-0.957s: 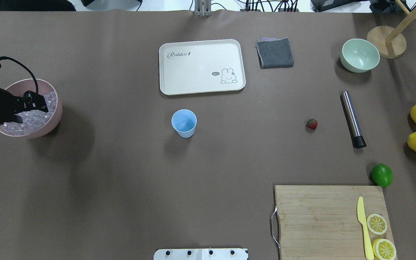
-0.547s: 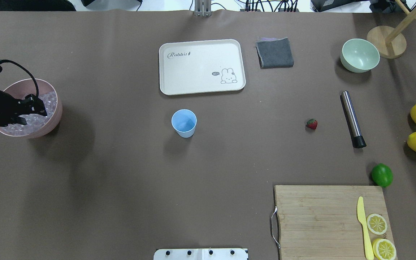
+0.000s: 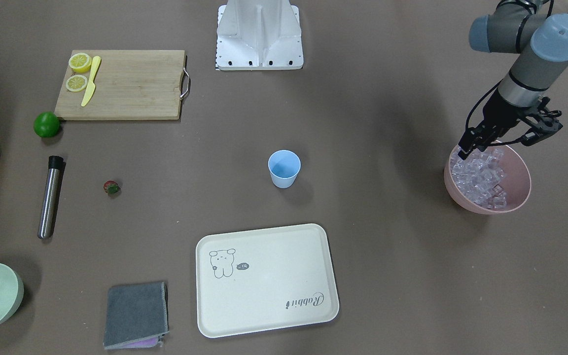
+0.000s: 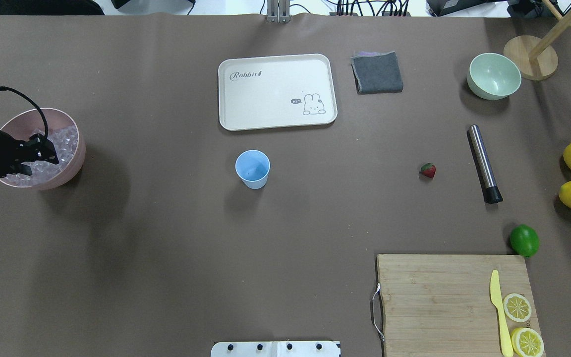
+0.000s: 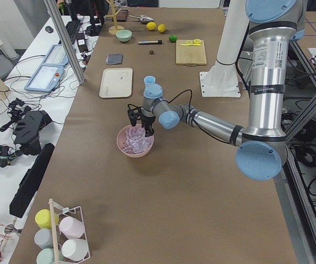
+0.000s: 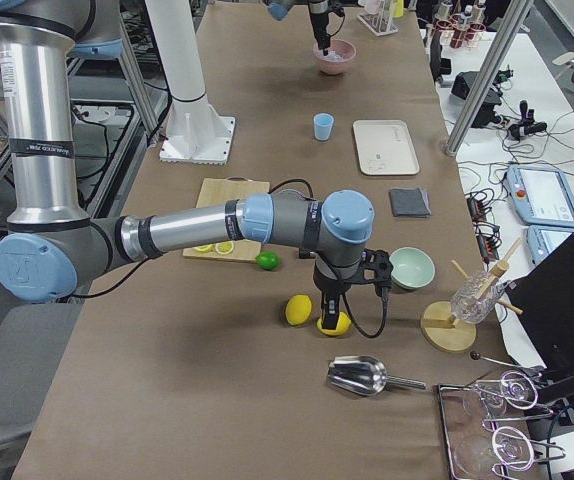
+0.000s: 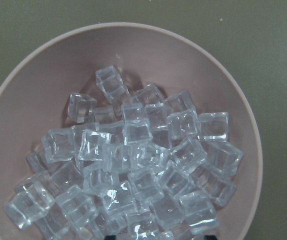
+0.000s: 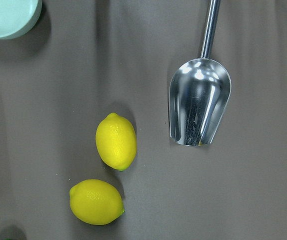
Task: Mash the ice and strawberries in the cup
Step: 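Grasp an ice cube from the pink bowl with the left gripper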
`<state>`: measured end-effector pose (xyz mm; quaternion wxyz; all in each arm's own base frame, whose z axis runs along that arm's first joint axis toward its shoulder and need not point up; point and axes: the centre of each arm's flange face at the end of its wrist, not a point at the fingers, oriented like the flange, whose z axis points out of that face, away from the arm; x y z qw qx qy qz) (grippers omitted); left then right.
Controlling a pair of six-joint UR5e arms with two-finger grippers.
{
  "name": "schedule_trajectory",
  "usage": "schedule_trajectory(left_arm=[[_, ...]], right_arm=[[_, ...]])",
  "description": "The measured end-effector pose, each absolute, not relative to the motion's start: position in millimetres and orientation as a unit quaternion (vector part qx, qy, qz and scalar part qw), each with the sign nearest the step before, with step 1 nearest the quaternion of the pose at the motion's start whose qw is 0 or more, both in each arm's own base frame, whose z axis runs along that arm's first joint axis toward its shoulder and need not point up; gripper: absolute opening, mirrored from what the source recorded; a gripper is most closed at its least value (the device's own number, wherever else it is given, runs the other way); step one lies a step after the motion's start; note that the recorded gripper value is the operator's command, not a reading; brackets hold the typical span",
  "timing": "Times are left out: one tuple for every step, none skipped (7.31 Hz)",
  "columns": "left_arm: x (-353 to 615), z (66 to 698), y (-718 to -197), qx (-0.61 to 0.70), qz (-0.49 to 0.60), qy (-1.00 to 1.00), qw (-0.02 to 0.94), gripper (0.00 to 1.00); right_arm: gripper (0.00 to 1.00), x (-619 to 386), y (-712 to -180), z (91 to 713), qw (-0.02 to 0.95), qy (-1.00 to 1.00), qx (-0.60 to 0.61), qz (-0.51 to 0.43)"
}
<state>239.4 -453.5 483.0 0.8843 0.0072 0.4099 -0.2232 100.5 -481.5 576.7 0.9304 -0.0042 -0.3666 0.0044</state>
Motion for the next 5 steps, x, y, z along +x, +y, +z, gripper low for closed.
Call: schedule_trajectory(left_arm=[[239.1,483.5,-453.2,0.007,-0.223,0.41,0.884,0.66],[239.5,484.5,-453.2,0.007,-0.223,0.41,0.884,0.66],[240.2,486.6,-453.7,0.006,-0.224,0.408,0.885,0.66],[240.6,488.2,-454.0,0.005,-0.224,0.408,0.885,0.66],[241.0,488.7,-454.0,0.004,-0.224,0.407,0.885,0.66]], right_arm=[[1.0,100.5,-481.5,576.8,0.93,-0.366,-0.004,0.004],[1.0,100.7,-481.5,576.5,0.931,-0.366,-0.004,0.004],[1.0,101.0,-481.7,576.0,0.931,-0.366,-0.003,0.004],[1.0,101.2,-481.9,575.6,0.931,-0.366,-0.003,0.005],[1.0,101.3,-481.9,575.3,0.931,-0.365,-0.002,0.004]])
